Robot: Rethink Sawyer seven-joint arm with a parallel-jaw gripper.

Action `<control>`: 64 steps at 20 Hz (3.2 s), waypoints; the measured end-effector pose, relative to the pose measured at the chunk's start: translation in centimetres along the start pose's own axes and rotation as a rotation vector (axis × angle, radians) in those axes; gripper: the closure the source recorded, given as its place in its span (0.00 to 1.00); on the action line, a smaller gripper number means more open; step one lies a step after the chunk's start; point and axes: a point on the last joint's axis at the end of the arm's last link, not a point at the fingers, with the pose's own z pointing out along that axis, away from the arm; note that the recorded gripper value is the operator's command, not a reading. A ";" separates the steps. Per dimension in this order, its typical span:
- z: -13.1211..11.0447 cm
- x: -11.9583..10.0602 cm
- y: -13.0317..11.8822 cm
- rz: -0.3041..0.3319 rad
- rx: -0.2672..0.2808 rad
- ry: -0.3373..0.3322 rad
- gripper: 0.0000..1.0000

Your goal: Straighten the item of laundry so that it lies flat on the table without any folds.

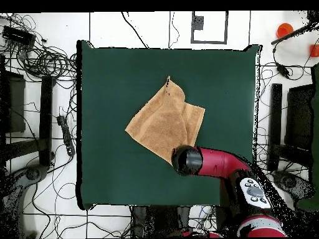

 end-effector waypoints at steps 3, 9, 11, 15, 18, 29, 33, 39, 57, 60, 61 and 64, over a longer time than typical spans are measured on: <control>0.0 0.0 0.0 -0.001 0.002 0.001 1.00; 0.0 0.1 0.1 -0.003 0.005 0.002 1.00; 0.0 0.2 0.1 -0.004 0.008 0.003 1.00; 0.0 0.3 -0.1 -0.002 0.012 0.004 1.00; -0.1 0.3 -0.3 -0.001 0.015 0.005 1.00; -0.2 0.6 -1.2 0.010 0.030 0.008 0.00; -0.2 0.9 -1.9 0.019 0.042 0.014 0.00; -0.2 0.9 -2.0 0.021 0.044 0.009 0.00; -1.3 -0.6 -2.9 0.051 0.045 -0.025 0.00; -1.1 -1.1 -3.2 0.057 0.041 -0.031 0.00; -1.0 -1.2 -3.2 0.058 0.039 -0.033 0.00; -0.6 -1.8 -3.5 0.068 0.026 -0.038 0.00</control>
